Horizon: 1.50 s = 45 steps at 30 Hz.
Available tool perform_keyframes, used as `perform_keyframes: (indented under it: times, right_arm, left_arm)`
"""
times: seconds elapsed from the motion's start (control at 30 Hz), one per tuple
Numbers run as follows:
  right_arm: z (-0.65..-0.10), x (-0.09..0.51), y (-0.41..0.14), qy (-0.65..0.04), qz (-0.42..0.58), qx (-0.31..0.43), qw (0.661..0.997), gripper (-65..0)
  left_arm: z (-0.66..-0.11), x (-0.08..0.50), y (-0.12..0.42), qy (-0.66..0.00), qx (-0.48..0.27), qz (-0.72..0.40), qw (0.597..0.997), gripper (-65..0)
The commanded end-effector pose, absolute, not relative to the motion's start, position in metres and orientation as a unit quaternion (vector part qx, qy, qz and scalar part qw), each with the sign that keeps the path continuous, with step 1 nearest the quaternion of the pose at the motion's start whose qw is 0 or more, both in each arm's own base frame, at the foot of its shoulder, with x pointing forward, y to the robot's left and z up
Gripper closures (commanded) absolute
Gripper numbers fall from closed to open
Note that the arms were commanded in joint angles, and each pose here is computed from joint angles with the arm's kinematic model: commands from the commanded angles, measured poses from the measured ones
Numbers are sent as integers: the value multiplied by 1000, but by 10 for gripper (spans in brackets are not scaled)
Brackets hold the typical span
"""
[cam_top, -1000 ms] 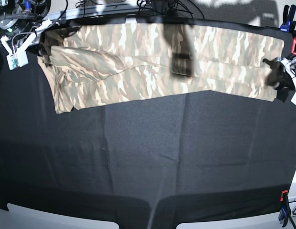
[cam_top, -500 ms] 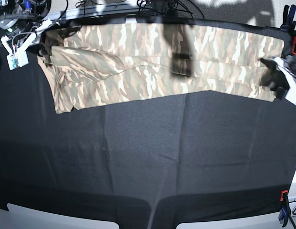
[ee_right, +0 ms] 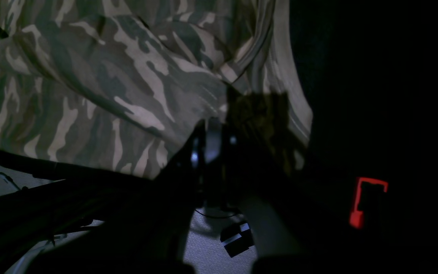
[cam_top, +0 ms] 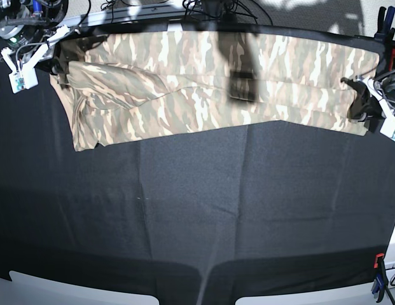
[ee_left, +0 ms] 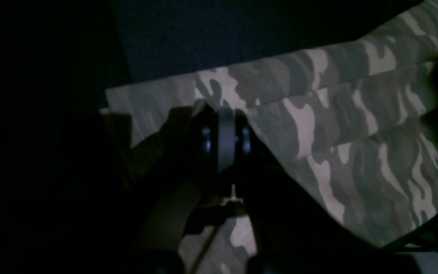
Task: Layout the t-shirt on the table in an organized manner, then fold the t-shirt properly
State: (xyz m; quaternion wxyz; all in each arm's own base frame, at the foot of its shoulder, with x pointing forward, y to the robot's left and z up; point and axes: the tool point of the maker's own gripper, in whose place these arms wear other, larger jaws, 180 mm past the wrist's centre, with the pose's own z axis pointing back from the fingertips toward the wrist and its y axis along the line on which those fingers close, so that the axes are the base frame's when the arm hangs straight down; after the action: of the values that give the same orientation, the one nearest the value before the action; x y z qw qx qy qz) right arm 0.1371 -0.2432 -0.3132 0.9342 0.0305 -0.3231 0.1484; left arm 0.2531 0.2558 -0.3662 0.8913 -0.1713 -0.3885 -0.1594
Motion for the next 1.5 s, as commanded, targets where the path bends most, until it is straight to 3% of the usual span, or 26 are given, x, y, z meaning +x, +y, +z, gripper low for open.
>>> perform_keyframes:
  times: [0.0, 0.17, 0.43, 0.6, 1.0, 1.23, 1.47]
  right_arm:
    - [-304, 141, -243, -338, 159, 27, 927, 0]
    - [-306, 139, -243, -330, 159, 25, 930, 0]
    - [-309, 137, -249, -318, 162, 8, 934, 0]
    - [-310, 136, -251, -315, 162, 3, 935, 0]
    - [-313, 131, -258, -290, 170, -8, 942, 0]
    - [-315, 126, -281, -256, 188, -65, 946, 0]
    - [-313, 130, -277, -269, 187, -56, 943, 0]
  left_arm:
    - [-351, 262, 259, -409, -168, -167, 881, 0]
    - [-364, 248, 260, -357, -173, -169, 902, 0]
    - [-355, 213, 252, -264, -268, -146, 915, 0]
    - [-360, 188, 261, -203, -268, -157, 928, 0]
    - [-376, 171, 274, -174, -231, -167, 943, 0]
    - [-384, 166, 286, -155, -196, -182, 951, 0]
    - [-385, 163, 287, -148, -194, -184, 952, 0]
